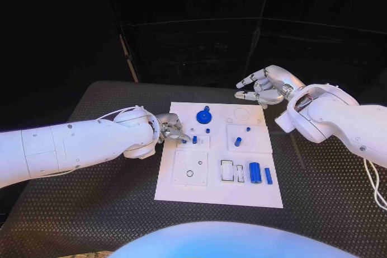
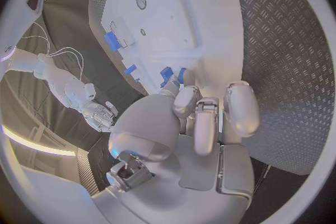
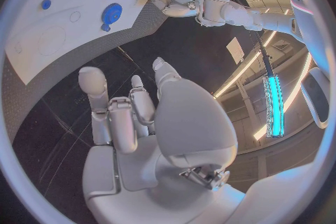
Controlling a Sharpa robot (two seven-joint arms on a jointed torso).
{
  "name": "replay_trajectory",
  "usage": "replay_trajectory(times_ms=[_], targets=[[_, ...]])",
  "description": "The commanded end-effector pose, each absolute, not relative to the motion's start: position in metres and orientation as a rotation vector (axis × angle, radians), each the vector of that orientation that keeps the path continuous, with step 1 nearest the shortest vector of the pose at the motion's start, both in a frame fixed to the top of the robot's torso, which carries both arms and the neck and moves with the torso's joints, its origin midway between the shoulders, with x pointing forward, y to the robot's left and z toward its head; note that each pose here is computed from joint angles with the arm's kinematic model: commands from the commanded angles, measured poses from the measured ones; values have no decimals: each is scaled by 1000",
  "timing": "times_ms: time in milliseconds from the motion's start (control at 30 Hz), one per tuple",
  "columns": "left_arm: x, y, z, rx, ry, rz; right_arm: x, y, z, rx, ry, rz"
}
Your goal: Assemble the parts on the task board
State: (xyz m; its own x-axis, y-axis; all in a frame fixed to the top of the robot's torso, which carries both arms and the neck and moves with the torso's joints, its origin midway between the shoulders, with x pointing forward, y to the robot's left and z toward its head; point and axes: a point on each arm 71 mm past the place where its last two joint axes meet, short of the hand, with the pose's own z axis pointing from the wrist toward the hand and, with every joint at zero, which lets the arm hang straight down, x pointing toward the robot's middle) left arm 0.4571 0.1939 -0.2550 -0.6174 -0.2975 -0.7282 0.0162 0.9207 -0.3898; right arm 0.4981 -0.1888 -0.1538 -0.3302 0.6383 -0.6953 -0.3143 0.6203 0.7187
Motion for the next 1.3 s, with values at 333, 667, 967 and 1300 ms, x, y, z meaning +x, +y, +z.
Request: replay_trajectory(times_ms=[333, 667, 967, 1300], targets=[[458, 193, -261, -176, 2251, -422, 497, -187, -152, 264, 1641, 999], [462, 194, -262, -188, 2252, -413, 497, -187, -152, 264, 1640, 999], [460, 198, -262, -210, 2252, -415, 498, -188, -152, 264, 1640, 999], [458, 203, -259, -230, 2232, -433, 498, -188, -152, 264, 1639, 999]])
